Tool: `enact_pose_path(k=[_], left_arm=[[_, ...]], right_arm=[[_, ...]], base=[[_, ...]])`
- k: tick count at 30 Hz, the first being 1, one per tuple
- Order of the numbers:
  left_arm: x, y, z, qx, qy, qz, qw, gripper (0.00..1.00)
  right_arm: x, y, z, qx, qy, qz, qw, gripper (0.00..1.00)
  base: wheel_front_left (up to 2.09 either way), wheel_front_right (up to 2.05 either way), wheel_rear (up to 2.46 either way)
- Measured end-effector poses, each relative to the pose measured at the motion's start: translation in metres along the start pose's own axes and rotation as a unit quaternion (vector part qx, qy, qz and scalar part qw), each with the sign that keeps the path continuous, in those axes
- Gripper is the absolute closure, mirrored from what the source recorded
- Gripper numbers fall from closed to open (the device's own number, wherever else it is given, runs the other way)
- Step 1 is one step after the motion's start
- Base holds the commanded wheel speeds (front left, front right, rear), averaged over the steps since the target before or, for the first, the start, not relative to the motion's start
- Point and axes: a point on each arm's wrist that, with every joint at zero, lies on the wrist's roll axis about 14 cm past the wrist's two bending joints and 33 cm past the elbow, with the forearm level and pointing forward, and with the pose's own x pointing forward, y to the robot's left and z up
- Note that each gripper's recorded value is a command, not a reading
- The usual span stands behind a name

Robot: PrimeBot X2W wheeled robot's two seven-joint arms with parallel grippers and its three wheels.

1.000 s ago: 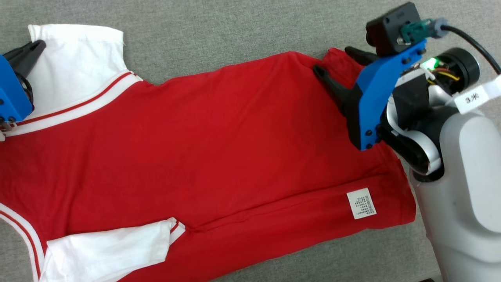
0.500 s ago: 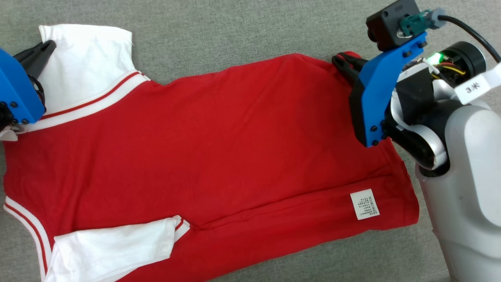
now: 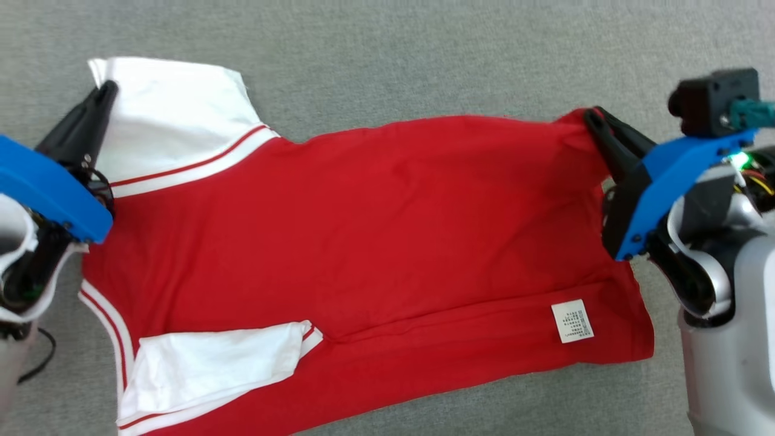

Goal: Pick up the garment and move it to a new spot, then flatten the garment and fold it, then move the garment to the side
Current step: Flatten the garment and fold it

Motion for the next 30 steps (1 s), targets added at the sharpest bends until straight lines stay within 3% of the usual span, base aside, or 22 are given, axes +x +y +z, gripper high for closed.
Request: enact_pose_path(k=[5, 12, 30], left_arm=[[-0.030, -0.010, 0.001, -0.023, -0.046, -0.007, 0.999, 1.00], [-0.067, -0.022, -0.006, -0.010, -0.080, -0.003, 0.997, 1.00], [-0.152, -0.083, -0.067, -0.131, -0.125, -0.010, 0.983, 1.00]], right_arm=[[-0.014, -0.005, -0.005, 0.030, -0.019, -0.011, 0.999, 1.00], [-0.030, -0.010, -0.007, 0.054, -0.046, -0.023, 0.997, 1.00], [-0.053, -0.012, -0.065, 0.094, -0.006, -0.039, 0.995, 1.00]], base=[[0.00, 0.00, 0.00], [0.00, 0.00, 0.00], [0.00, 0.00, 0.00]])
